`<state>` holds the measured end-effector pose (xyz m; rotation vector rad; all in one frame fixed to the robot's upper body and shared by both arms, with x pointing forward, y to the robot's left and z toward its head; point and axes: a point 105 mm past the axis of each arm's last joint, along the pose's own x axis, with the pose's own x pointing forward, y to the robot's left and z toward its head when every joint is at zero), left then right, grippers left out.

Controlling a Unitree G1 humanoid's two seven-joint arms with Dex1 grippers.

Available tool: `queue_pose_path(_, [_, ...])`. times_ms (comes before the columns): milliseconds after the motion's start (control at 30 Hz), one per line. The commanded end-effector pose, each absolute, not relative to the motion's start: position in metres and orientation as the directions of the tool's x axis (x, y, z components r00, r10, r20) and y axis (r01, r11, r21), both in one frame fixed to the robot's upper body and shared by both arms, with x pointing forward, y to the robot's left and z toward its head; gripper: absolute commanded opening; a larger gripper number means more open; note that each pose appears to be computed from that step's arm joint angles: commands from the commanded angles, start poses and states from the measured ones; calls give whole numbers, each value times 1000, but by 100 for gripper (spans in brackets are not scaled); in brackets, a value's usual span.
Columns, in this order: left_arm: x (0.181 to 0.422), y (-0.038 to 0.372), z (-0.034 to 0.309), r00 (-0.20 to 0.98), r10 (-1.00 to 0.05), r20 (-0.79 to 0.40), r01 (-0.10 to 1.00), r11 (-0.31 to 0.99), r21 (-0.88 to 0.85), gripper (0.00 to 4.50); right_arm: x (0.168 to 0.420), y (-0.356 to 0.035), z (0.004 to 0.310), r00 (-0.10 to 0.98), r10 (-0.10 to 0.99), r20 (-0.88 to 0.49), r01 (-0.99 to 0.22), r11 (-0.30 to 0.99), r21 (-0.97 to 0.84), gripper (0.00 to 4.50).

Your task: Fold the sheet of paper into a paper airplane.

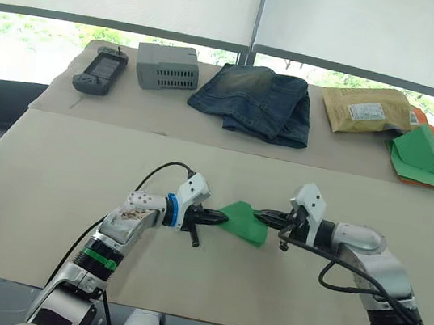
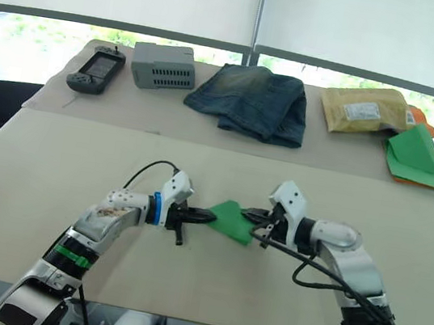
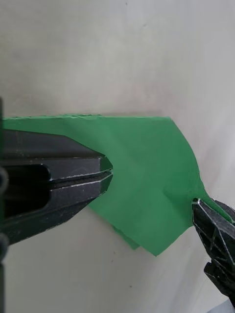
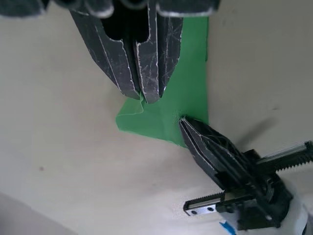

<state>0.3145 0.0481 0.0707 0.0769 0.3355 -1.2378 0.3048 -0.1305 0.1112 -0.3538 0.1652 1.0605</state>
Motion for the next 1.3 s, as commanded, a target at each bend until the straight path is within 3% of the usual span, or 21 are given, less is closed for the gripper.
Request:
queue_pose_path(33, [314,43,76,266,-921,-286,946,306,-107,0,299,-128,120,457,852,-255,-867,362,-344,5])
queue_pose_path(400, [314,48,74,267,-915,-303,945,310,-103,0,276,-130,101,362,876,-319,-850,169,-499,5])
queue_pose_path(633, [312,50,74,259,-914,-312,947,304,-105,0,270,-132,88,340,865,-368,-772,34,-635,5])
queue_pose_path(767, [312,52,73,257,-912,-319,947,303,-104,0,262,-134,74,318,849,-422,-668,-114,-735,5])
queue_pose_path(1033, [309,54,74,245,-916,-319,950,292,-110,0,262,-140,57,335,823,-459,-623,-172,-763,5])
queue_pose_path(1133, [313,59,88,249,-930,-270,948,292,-131,0,259,-139,52,324,821,-470,-630,-183,-755,5])
queue_pose_path(1300, [333,72,139,297,-951,-89,939,308,-155,0,257,-140,47,317,817,-482,-644,-188,-742,5])
